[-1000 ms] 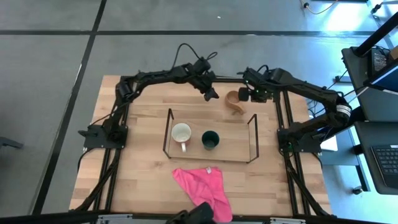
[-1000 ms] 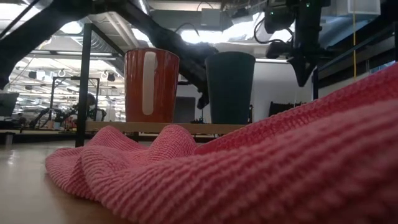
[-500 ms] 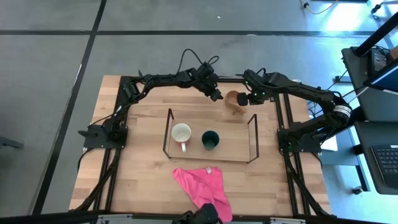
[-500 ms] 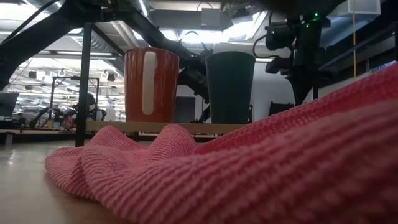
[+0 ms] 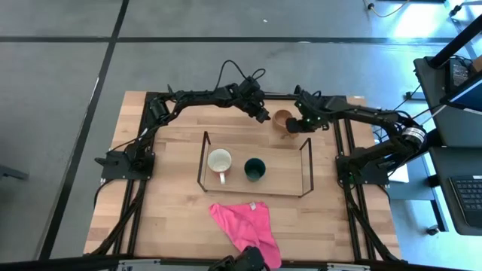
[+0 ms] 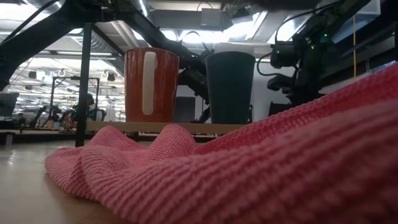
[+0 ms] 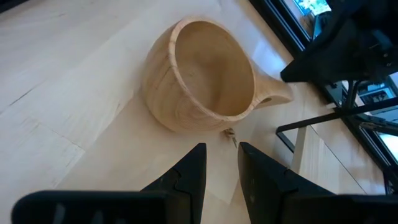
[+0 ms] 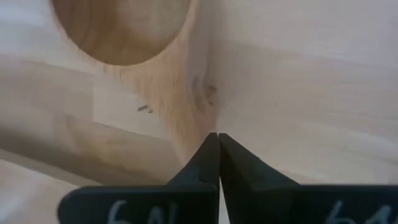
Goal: Stack small to large cups/mugs on shelf
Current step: Move wooden mug from the bottom to the top
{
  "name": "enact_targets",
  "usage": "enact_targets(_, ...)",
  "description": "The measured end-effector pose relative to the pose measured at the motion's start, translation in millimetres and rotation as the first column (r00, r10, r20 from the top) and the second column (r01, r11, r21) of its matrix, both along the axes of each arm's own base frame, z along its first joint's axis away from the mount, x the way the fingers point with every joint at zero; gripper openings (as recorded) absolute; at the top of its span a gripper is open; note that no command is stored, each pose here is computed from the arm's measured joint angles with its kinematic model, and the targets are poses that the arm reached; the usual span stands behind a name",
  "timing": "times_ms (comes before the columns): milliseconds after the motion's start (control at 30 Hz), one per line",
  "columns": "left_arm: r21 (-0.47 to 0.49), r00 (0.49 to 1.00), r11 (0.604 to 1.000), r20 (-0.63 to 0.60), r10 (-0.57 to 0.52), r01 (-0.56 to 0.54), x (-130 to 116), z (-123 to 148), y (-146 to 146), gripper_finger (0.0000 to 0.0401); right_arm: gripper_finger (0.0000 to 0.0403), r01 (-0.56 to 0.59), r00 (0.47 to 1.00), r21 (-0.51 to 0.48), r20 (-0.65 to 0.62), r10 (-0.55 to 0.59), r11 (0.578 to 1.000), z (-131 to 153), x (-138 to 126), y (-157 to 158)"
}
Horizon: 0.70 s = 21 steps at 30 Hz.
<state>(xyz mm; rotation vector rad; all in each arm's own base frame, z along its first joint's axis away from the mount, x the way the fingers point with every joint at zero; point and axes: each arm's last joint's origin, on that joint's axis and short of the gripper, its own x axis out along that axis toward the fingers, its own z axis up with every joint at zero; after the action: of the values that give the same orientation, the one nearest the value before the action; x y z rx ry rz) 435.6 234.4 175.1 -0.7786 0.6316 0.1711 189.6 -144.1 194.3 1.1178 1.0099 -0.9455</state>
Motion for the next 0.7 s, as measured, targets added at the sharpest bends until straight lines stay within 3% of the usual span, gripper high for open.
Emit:
enact_targets(233, 0.000, 1.000, 1.000, 0.000, -0.001, 0.001, 0.1, 0.0, -0.2, 0.0086, 0.0005, -0.016, 0.997, 0.011, 0.077, 0.015, 1.000, -5.4, 3.1, -0.2)
enact_targets(467, 0.003, 1.000, 1.000, 0.000, -0.003, 0.003, 0.1, 0.0, -0.2, 0.0086, 0.0005, -0.100, 0.976, -0.013, 0.195, 0.100, 0.995, -1.7, 12.0, -2.4)
enact_targets(700, 0.002, 1.000, 1.000, -0.001, -0.003, 0.003, 0.0, -0.3, -0.2, 0.0086, 0.0005, -0.133, 0.967, -0.034, 0.214, 0.137, 0.991, 0.1, 13.6, -3.1)
